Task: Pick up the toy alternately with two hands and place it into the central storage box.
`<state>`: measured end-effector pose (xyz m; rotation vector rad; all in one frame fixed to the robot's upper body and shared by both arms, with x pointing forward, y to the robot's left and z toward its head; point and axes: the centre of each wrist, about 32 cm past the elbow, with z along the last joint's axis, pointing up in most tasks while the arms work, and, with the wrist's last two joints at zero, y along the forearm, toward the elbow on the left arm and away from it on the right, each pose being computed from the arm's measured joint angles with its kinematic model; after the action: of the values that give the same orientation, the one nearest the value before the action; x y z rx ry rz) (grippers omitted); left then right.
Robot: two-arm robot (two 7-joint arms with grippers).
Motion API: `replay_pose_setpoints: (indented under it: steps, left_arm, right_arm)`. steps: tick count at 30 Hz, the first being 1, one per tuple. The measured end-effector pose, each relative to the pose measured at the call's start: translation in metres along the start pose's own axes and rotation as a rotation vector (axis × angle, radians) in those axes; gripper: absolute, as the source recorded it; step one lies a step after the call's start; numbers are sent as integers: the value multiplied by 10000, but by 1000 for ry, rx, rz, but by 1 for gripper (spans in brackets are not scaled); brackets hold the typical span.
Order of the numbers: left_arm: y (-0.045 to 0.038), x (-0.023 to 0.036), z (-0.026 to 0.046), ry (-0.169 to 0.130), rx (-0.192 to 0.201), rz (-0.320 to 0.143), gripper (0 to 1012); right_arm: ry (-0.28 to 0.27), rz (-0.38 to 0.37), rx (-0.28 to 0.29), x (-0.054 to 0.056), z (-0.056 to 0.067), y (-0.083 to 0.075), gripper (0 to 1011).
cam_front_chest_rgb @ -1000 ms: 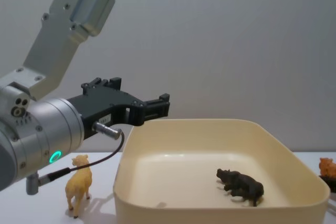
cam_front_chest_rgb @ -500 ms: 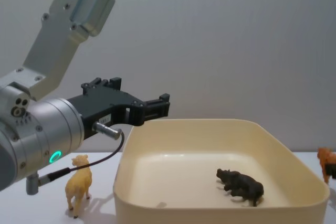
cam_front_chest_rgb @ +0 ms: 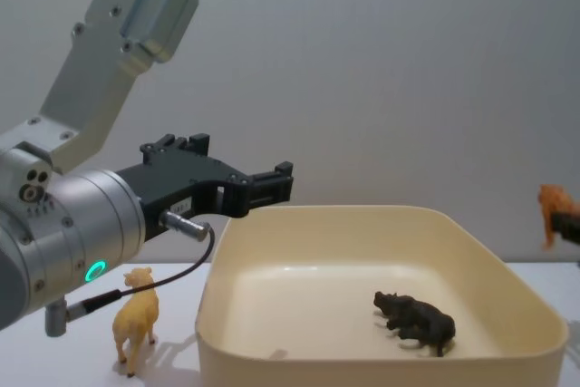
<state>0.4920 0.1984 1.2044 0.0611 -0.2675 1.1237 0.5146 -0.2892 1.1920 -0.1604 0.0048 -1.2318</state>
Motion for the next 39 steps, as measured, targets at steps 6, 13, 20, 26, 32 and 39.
replay_pose_setpoints:
  steps: [6,13,20,26,32,39]
  left_arm:
    - [0,0,0,0,0,0,1001]
    - [0,0,0,0,0,0,1001]
    - [0,0,0,0,0,0,1001]
    - [0,0,0,0,0,0,1001]
    - [0,0,0,0,0,0,1001]
    - [0,0,0,0,0,0,1001]
  right_arm:
    - [-2,60,35,-20,121,65,305]
    - [9,139,33,-58,214,138,305]
    - [34,253,4,-127,305,266,305]
    - [59,345,-14,-206,370,404,304]
    - [78,405,-21,-263,424,509,390]
    - [93,456,-29,-317,469,599,592]
